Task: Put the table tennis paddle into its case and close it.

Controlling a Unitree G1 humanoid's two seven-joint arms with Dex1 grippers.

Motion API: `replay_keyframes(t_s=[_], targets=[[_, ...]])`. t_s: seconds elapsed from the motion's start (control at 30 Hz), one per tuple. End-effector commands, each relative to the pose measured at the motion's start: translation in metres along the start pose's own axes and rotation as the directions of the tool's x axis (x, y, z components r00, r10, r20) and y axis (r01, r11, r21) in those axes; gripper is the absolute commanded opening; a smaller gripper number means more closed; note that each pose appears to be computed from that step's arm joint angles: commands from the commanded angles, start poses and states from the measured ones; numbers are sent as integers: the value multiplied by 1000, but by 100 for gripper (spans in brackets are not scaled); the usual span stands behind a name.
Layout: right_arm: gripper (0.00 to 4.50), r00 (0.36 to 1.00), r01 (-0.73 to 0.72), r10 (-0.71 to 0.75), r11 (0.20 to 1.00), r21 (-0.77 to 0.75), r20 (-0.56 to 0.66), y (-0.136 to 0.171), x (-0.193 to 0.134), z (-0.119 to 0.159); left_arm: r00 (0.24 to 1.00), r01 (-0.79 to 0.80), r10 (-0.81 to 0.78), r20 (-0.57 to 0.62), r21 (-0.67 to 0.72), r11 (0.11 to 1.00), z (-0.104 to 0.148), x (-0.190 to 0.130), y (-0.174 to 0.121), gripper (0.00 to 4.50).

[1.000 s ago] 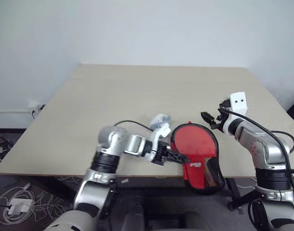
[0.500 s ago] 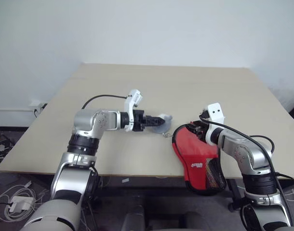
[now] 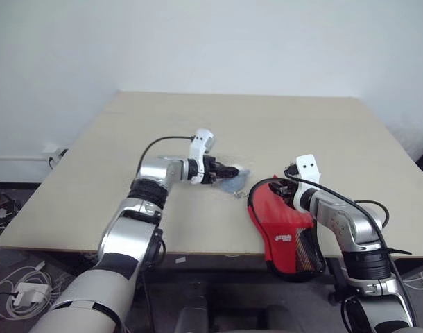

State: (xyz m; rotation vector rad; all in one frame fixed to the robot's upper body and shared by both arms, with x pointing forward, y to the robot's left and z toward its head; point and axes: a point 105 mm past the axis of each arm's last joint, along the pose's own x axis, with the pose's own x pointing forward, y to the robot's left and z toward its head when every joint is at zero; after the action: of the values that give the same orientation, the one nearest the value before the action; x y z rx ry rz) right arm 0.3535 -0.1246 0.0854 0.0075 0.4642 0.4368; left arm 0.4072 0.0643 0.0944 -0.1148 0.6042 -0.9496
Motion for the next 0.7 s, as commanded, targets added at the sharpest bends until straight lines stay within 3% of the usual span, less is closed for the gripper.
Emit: replay_keyframes(t_s=[0.03,0.63,0.7], targets=[[190,999,1,-1,1000,-1,46,0,-5,12,1000,14,-14,-7,109,994,17,4,-8,447],[190,999,36,-36,999,-22,-3,-2,-2,-2,989,-90,108,-100,168,982,-6,4,13,447],[190,999,48,-48,999,-25,1,-4,-2,0,991,-84,99,-88,162,983,-7,4,13,392]])
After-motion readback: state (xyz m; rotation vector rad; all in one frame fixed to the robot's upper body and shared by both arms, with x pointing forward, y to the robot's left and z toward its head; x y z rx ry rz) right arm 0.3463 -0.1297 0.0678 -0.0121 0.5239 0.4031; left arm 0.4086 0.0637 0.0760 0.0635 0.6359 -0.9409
